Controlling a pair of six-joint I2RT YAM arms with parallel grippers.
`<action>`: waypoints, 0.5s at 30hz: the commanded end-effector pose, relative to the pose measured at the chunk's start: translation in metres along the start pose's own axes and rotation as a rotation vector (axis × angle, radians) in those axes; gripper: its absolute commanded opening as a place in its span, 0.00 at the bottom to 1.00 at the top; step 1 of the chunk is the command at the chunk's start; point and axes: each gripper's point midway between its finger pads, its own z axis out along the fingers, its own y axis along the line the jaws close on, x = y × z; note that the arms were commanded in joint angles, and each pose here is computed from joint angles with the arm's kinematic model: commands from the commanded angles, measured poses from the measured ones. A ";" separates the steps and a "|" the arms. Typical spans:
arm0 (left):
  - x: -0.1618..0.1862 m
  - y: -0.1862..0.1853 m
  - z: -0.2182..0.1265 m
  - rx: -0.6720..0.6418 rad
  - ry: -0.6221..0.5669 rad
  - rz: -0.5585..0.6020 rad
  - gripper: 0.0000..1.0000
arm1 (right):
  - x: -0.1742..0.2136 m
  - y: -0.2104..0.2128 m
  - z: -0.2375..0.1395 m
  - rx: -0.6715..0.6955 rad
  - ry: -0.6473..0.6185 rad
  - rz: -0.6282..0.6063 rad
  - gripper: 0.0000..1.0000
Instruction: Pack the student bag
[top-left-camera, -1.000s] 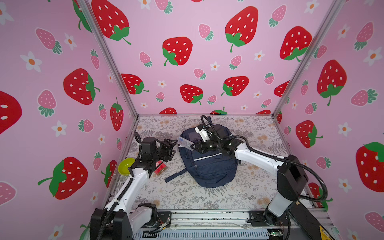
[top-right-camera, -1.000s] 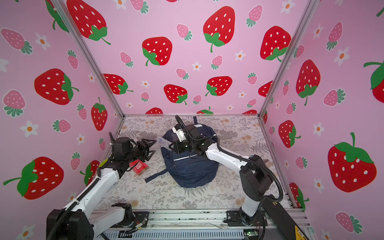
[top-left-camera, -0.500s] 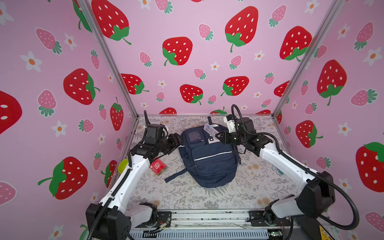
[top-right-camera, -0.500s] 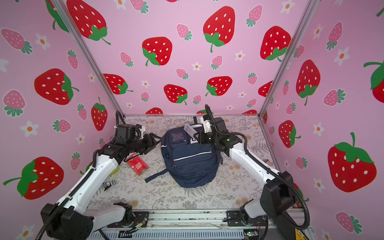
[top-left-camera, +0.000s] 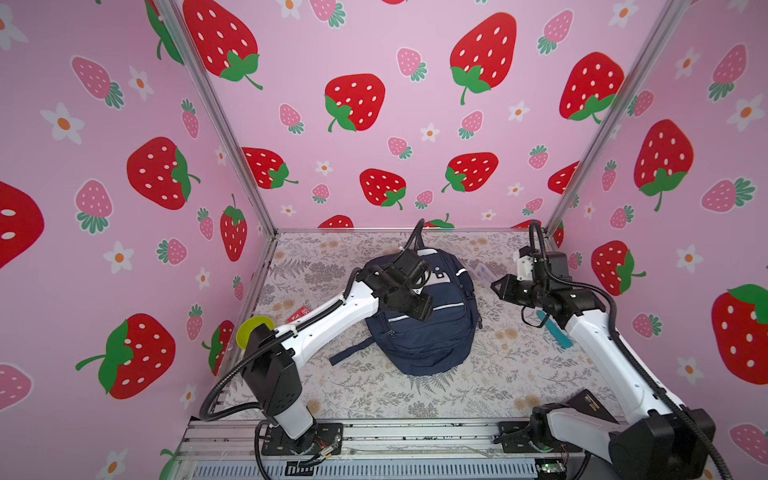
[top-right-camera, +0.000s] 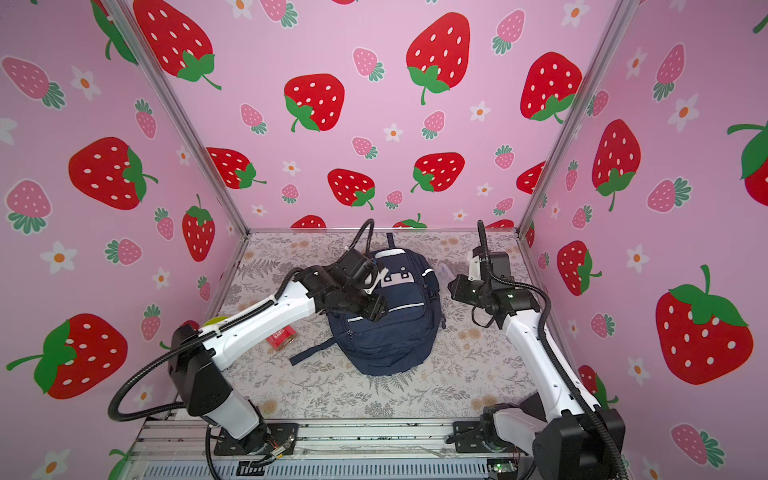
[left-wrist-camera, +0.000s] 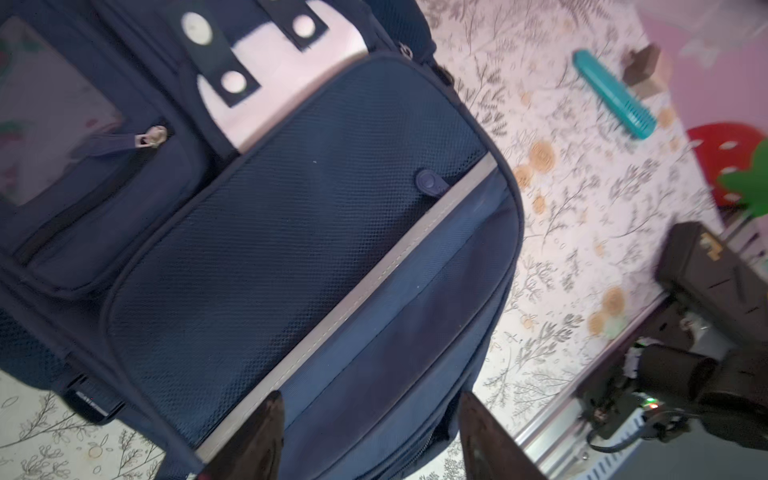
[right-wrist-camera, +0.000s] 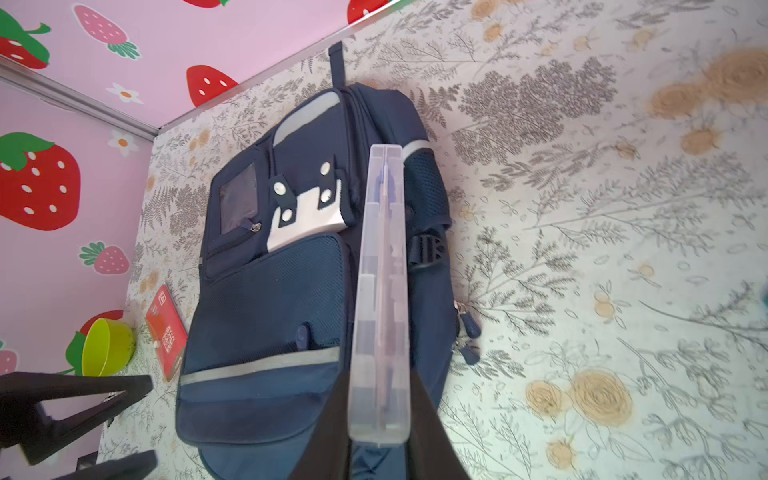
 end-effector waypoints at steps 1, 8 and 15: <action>-0.001 -0.006 -0.001 -0.069 0.041 0.168 0.70 | 0.012 -0.010 -0.010 0.018 0.026 0.017 0.00; 0.006 -0.027 0.018 -0.064 0.091 0.291 0.68 | 0.008 -0.021 -0.018 0.032 0.013 0.035 0.00; 0.000 -0.003 0.022 -0.235 0.050 0.283 0.45 | 0.010 -0.022 -0.016 0.022 0.026 0.039 0.00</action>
